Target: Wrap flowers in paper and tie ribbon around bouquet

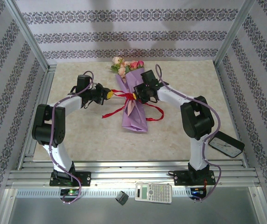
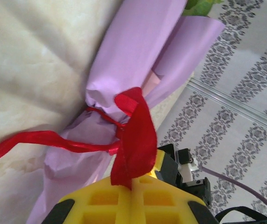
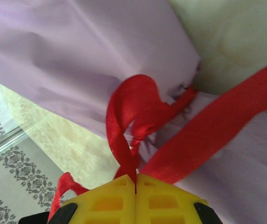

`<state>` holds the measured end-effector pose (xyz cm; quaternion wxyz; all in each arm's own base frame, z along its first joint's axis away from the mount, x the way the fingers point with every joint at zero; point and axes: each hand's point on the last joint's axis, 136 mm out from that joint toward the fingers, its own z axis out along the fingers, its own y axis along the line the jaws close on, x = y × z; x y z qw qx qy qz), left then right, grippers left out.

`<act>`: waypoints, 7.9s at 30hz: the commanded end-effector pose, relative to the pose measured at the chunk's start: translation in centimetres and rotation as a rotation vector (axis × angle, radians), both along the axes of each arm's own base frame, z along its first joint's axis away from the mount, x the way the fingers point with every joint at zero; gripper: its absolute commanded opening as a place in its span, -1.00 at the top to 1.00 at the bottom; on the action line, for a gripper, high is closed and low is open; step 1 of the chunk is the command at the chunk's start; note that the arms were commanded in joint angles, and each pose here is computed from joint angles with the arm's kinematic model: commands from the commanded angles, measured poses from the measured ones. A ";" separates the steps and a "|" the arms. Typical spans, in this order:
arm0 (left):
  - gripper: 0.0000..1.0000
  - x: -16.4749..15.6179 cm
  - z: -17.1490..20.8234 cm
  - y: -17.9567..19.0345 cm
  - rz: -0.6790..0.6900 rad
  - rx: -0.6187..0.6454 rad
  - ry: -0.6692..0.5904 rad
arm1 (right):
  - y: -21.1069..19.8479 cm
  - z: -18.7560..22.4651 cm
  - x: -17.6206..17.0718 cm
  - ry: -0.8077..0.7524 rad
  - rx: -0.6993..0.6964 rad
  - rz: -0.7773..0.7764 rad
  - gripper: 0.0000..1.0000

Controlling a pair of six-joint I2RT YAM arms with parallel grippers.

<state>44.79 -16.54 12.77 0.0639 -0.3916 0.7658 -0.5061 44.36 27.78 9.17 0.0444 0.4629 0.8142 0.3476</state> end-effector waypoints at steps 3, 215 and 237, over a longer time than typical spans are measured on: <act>0.72 -2.3 -0.9 0.7 0.024 0.063 0.082 | 0.5 1.1 -1.2 -0.012 0.025 0.017 1.00; 0.66 2.3 -1.9 -8.8 0.085 0.018 0.023 | -0.8 1.3 2.0 -0.033 0.188 -0.284 1.00; -0.05 2.0 -2.9 -5.0 0.115 0.153 0.165 | -0.3 1.3 1.9 -0.037 0.201 -0.277 1.00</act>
